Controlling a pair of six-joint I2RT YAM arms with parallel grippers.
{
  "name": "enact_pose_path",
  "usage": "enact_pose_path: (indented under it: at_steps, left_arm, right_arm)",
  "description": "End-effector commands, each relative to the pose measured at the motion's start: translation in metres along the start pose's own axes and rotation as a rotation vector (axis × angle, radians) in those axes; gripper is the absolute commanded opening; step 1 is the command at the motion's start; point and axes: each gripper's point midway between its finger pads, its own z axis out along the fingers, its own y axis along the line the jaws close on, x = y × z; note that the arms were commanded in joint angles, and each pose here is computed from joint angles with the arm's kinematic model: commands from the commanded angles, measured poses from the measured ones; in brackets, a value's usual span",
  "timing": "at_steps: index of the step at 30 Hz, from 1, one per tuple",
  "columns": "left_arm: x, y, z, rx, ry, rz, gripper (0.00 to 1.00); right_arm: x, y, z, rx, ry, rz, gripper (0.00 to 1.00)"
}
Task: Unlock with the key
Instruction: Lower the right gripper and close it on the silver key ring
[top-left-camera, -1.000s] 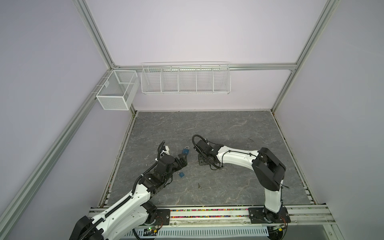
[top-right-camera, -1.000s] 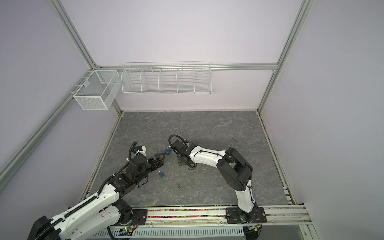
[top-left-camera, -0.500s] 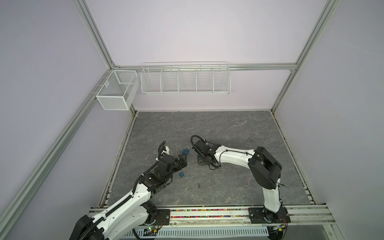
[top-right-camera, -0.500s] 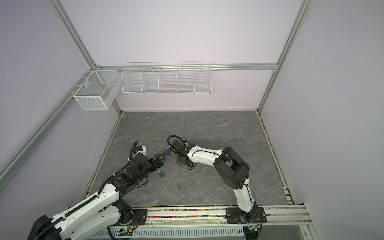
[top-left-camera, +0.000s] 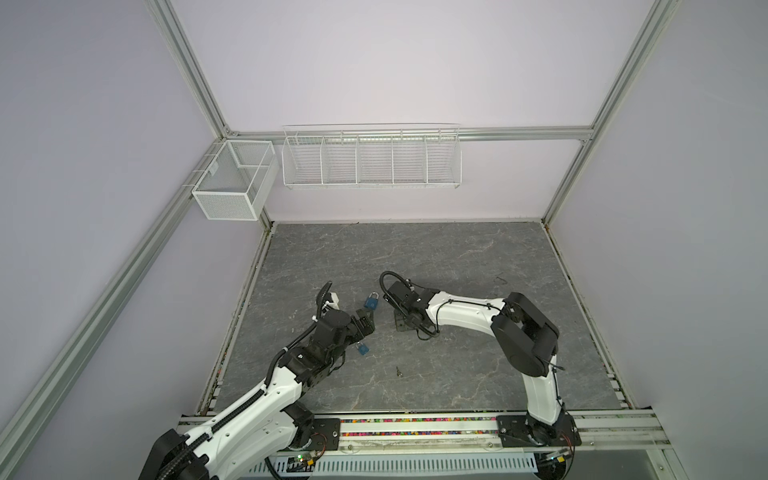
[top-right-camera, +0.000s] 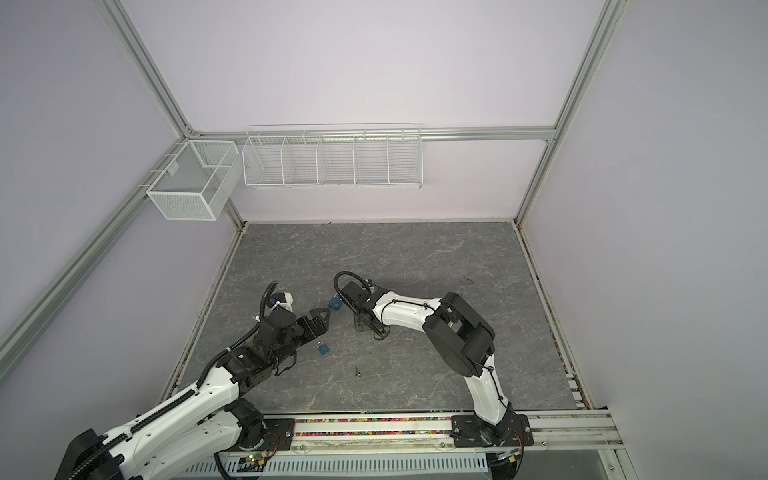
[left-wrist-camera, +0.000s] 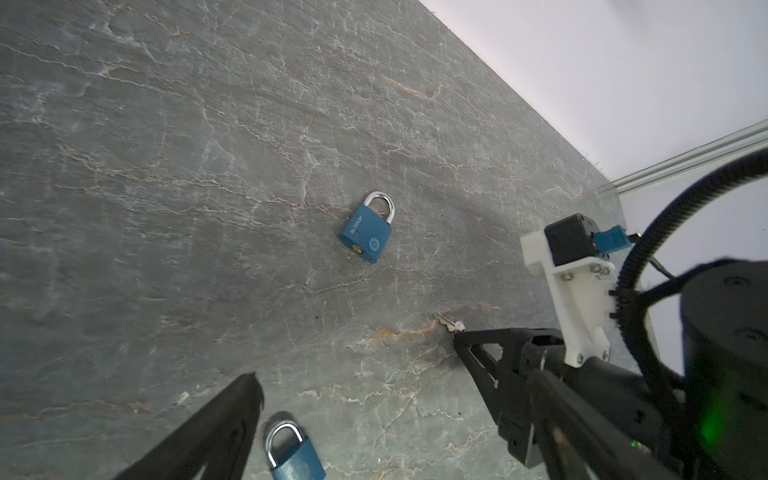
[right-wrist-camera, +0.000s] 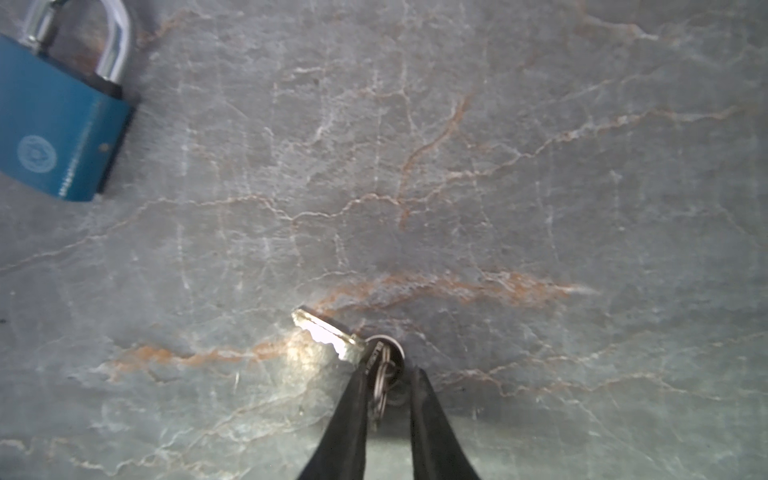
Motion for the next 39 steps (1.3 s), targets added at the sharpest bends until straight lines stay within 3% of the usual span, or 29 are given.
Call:
enact_pose_path:
  at_steps: [1, 16, 23, 30, 39]
  left_arm:
    - [-0.01, -0.009, -0.003, 0.01, -0.023, -0.016, 1.0]
    - [-0.01, -0.007, -0.003, 0.005, -0.025, -0.023, 1.0]
    - [-0.013, -0.011, -0.005, 0.021, -0.03, -0.056, 1.0]
    - [-0.017, -0.021, -0.01, 0.068, -0.037, -0.116, 1.0]
    - [-0.026, -0.051, -0.015, 0.215, -0.054, -0.155, 0.98]
  right_arm:
    - [0.008, -0.007, 0.007, 0.032, 0.014, -0.015, 0.21]
    - [-0.004, -0.013, -0.001, 0.013, -0.029, -0.039, 0.15]
    - [-0.013, -0.011, -0.015, -0.025, -0.068, -0.04, 0.07]
    - [-0.019, -0.002, -0.039, -0.12, -0.115, -0.031, 0.07]
    - [-0.01, 0.023, -0.082, -0.332, -0.082, 0.028, 0.07]
